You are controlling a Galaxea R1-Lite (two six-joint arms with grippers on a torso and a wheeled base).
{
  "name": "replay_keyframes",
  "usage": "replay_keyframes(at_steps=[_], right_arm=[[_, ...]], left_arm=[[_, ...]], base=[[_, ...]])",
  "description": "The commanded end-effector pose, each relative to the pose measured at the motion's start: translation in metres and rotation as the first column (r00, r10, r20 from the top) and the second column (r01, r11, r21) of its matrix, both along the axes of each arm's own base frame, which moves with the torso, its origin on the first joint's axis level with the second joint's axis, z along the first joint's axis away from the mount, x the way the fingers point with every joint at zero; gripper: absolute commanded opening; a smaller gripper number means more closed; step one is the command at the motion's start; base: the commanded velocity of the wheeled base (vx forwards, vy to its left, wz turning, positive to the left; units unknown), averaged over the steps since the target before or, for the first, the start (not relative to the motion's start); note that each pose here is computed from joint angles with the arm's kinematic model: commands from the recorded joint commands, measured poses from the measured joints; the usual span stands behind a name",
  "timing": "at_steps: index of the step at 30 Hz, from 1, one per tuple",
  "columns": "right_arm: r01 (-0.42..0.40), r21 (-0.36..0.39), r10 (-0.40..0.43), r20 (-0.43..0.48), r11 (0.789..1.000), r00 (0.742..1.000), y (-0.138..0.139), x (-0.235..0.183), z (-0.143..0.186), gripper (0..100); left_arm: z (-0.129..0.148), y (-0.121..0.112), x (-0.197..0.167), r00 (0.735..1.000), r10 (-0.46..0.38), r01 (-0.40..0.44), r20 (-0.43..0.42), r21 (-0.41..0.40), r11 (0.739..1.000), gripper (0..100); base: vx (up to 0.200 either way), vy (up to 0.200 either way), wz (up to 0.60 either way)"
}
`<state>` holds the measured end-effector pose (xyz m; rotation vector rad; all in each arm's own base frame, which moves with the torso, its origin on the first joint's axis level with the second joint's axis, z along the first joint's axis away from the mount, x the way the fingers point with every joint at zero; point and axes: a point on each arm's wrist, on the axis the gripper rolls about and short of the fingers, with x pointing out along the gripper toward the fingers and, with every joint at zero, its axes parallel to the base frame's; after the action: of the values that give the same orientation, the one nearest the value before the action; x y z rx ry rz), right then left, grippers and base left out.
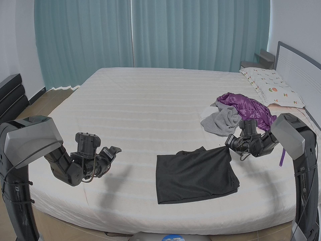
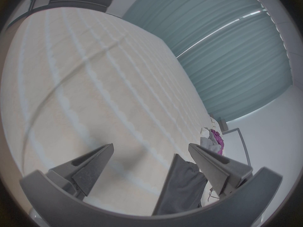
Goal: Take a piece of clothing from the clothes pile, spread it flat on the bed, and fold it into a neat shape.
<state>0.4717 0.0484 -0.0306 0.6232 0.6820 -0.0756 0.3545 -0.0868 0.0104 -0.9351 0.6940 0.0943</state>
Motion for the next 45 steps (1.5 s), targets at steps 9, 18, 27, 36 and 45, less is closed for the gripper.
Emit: replay_keyframes(at_steps=[9, 18, 27, 36, 45], right_arm=[[0.057, 0.043, -0.057, -0.006, 0.997, 0.998, 0.002, -0.001, 0.0, 0], [0.059, 0.037, -0.059, -0.01, 0.998, 0.998, 0.005, -0.005, 0.0, 0], [0.047, 0.035, -0.047, -0.006, 0.998, 0.999, 0.013, -0.008, 0.004, 0], [0.052, 0.037, -0.052, 0.0, 0.998, 0.999, 0.01, -0.007, 0.006, 0], [0.059, 0.038, -0.059, 0.001, 0.998, 0.998, 0.007, -0.006, 0.006, 0]], left_arm=[[-0.006, -0.09, 0.05, 0.982, -0.186, 0.185, 0.031, 0.029, 0.982, 100], [-0.022, -0.126, 0.065, 0.97, -0.243, 0.242, 0.008, 0.077, 0.967, 100], [-0.031, -0.148, 0.076, 0.957, -0.29, 0.286, 0.021, 0.116, 0.951, 100], [-0.039, -0.162, 0.093, 0.966, -0.259, 0.259, -0.023, 0.159, 0.953, 100], [-0.041, -0.169, 0.095, 0.963, -0.264, 0.27, -0.058, 0.169, 0.948, 0]], base=[[0.0, 0.0, 0.0], [0.0, 0.0, 0.0], [0.0, 0.0, 0.0], [0.0, 0.0, 0.0], [0.0, 0.0, 0.0]])
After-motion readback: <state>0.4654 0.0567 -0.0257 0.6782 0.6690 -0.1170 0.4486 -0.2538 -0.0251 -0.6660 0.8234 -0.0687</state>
